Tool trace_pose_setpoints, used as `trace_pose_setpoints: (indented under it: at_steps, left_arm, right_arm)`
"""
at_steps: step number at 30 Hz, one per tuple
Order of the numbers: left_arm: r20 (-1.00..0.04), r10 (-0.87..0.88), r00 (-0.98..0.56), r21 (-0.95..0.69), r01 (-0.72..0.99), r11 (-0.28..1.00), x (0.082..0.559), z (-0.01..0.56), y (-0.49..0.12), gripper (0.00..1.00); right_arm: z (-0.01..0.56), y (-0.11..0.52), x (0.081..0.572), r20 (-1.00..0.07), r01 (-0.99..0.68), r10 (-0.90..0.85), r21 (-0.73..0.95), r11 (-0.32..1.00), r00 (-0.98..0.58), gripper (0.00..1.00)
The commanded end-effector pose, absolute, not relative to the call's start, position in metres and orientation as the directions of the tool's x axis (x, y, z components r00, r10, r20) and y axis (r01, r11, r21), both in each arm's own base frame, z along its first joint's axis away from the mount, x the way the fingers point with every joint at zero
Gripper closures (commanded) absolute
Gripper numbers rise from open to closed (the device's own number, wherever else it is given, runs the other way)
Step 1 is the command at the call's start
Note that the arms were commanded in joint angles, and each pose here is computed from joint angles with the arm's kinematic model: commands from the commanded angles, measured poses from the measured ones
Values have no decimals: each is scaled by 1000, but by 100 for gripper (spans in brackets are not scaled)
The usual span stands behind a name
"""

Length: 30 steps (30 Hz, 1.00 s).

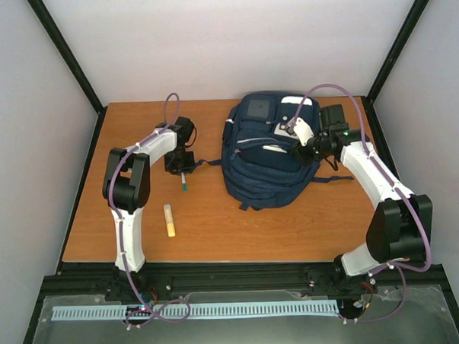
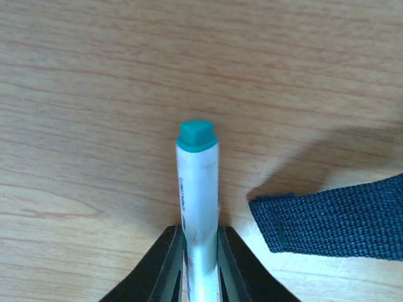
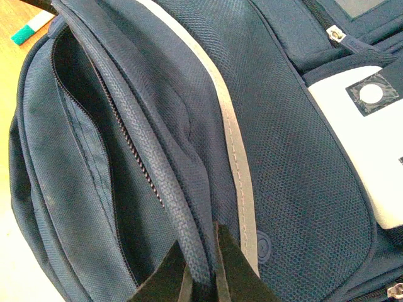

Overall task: Pack the student bag
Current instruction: Pick up the stationery from the center of the board, then place the stationery in the student bag.

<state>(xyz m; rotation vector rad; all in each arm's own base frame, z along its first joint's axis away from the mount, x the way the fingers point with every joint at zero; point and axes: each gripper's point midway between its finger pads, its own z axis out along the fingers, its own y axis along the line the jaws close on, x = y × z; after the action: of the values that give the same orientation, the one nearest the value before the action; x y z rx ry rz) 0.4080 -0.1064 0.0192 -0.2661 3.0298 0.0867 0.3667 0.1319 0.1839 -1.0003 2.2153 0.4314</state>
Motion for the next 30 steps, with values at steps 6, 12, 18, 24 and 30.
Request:
trace_pose_setpoints:
  at_steps: [6,12,18,24,30]
  left_arm:
    - [-92,-76,-993,24,-79,997,390,35,-104,94]
    - [-174,-23,-984,-69,-11,998,395,79,-118,98]
    - [-265,85,-961,-352,179,919,383,138,-167,99]
    - [-563,218,-797,-427,507,749,364,221,-222,99]
    - [-723,484,-493,-198,819,539,325,252,-278,99]
  right_arm:
    - [204,132,353,-725,-752,-498,42,657,-475,97]
    - [216,134,355,-743,-750,-484,37,660,-463,97]
    - [225,137,360,-758,-750,-467,43,660,-455,97]
    - [246,147,360,-800,-778,-435,62,626,-414,97]
    - [259,147,369,-812,-774,-433,37,632,-392,97]
